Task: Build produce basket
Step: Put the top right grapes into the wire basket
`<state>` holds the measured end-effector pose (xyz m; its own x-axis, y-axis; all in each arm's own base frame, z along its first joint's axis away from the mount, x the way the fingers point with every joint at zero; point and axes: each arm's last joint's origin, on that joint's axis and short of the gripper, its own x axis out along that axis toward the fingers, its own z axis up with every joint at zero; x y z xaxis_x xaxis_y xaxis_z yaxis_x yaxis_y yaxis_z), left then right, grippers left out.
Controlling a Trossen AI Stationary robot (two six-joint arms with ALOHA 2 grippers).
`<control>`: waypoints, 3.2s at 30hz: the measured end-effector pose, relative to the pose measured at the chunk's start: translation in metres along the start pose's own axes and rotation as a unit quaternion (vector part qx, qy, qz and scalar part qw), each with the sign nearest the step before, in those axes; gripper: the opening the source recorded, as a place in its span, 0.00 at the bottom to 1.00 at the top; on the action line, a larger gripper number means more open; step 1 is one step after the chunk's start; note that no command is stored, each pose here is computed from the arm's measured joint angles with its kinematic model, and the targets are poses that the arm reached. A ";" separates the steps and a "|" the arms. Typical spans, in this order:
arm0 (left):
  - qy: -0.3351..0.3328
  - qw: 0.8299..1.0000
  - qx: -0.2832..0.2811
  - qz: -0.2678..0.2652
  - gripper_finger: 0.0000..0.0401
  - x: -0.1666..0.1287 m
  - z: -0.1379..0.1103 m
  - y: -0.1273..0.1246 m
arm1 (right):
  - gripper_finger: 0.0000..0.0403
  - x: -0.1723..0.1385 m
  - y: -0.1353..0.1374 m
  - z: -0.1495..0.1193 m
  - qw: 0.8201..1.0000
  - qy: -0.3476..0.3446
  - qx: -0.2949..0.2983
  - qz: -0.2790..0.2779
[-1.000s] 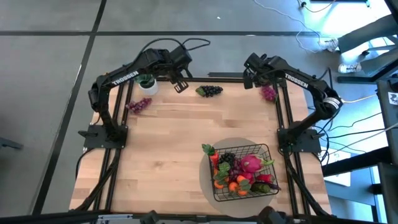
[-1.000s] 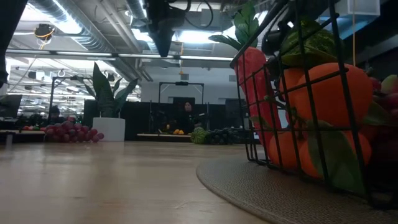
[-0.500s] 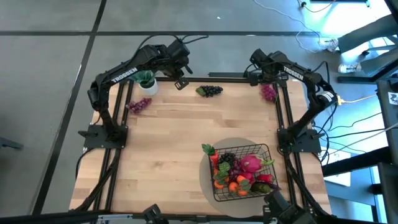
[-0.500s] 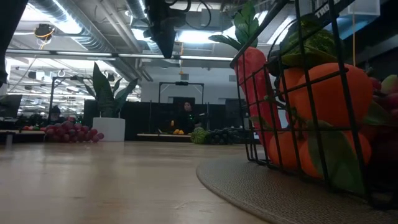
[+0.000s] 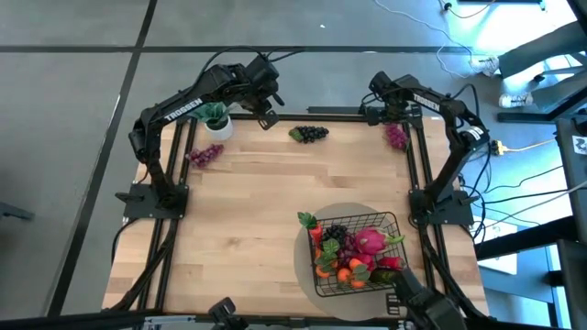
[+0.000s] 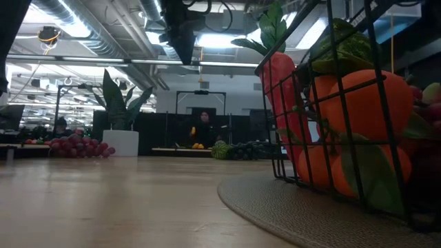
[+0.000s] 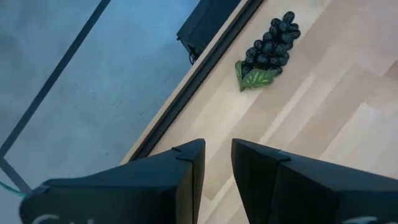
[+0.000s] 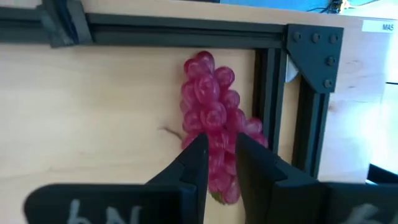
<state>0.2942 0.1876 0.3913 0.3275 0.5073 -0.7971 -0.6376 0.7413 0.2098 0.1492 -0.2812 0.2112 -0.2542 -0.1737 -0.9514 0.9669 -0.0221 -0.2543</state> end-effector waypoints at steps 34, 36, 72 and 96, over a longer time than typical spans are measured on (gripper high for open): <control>-0.001 1.000 0.000 0.000 0.17 0.000 0.000 0.000 | 0.15 0.032 0.006 0.011 0.998 0.014 -0.067 0.001; -0.001 1.000 0.000 0.000 0.17 0.000 0.000 0.000 | 0.11 0.032 0.006 0.011 0.997 0.013 -0.077 0.002; -0.001 1.000 0.025 0.000 0.17 0.000 0.000 0.000 | 0.00 -0.110 -0.008 -0.099 0.938 -0.092 -0.333 0.024; -0.028 0.970 0.155 -0.186 0.17 -0.005 0.000 -0.023 | 0.00 -0.270 -0.019 -0.242 0.807 -0.177 -0.482 0.293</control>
<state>0.3070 0.1679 0.3909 0.5379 0.1966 -0.8198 -0.2315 0.9695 0.0806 0.1935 0.0041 0.4313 0.4266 -0.1502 -0.8919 0.4079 0.9121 0.0416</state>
